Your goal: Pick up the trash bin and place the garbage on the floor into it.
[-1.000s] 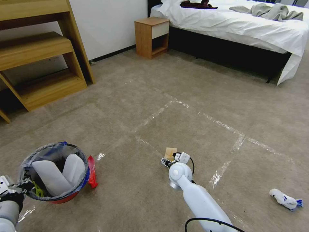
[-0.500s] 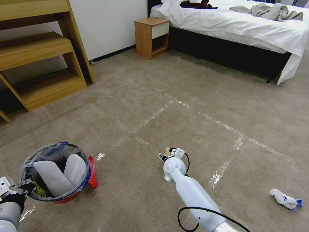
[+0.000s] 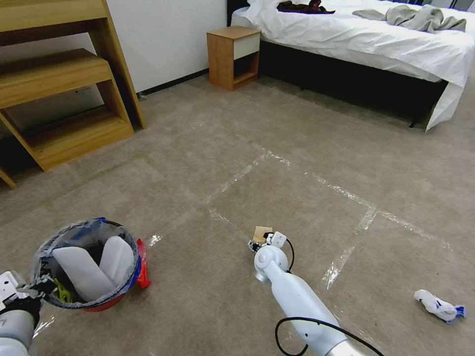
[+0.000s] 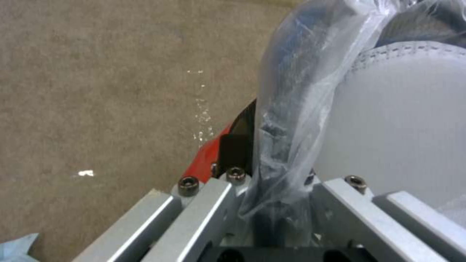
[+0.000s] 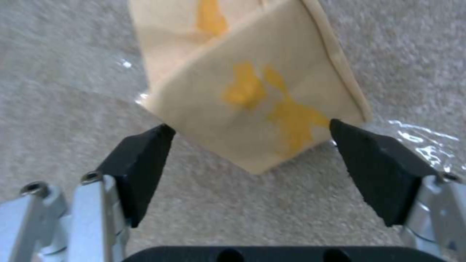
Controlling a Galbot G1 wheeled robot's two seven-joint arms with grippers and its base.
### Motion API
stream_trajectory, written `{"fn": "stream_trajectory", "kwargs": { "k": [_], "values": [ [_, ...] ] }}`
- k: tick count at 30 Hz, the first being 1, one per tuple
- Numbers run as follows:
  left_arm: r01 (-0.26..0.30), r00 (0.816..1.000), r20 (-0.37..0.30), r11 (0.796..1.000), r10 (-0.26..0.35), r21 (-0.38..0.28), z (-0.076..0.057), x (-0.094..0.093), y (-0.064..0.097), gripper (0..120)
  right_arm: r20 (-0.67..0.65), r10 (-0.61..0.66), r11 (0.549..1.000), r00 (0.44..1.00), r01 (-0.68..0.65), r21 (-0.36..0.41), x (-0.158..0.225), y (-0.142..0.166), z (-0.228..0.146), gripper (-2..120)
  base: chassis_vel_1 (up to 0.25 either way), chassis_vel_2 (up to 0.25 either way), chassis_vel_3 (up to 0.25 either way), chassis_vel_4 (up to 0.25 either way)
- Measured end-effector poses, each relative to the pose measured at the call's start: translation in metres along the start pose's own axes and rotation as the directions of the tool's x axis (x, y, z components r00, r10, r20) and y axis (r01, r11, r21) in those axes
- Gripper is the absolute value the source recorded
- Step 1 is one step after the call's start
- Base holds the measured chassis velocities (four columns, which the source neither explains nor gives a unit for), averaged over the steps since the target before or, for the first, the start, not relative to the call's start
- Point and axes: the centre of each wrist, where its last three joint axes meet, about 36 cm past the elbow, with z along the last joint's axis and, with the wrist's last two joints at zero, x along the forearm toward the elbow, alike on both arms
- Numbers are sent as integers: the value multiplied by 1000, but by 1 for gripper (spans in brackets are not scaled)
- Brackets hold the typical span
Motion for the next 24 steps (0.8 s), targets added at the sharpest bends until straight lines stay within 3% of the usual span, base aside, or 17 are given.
{"fn": "stream_trajectory", "kwargs": {
  "k": [5,11,13,17,24],
  "values": [
    [3,1000,-2,1000,-3,2,2,1,0,2,-4,3,1000,1000,-3,3,-4,-3,3,76,0,0,0,0],
    [10,1000,-1,1000,-10,0,4,2,1,2,11,-15,1000,1000,15,15,1,-3,8,54,0,0,0,0],
    [10,1000,0,1000,-10,0,4,2,1,2,19,-29,999,999,29,18,6,-2,7,52,0,0,0,0],
    [10,1000,6,1000,-10,0,4,1,1,2,43,-68,997,997,66,50,20,0,8,65,0,0,0,0],
    [6,1000,11,1000,-6,8,4,0,-1,2,69,-107,981,992,94,172,29,-4,24,90,0,0,0,0]
  ]
}}
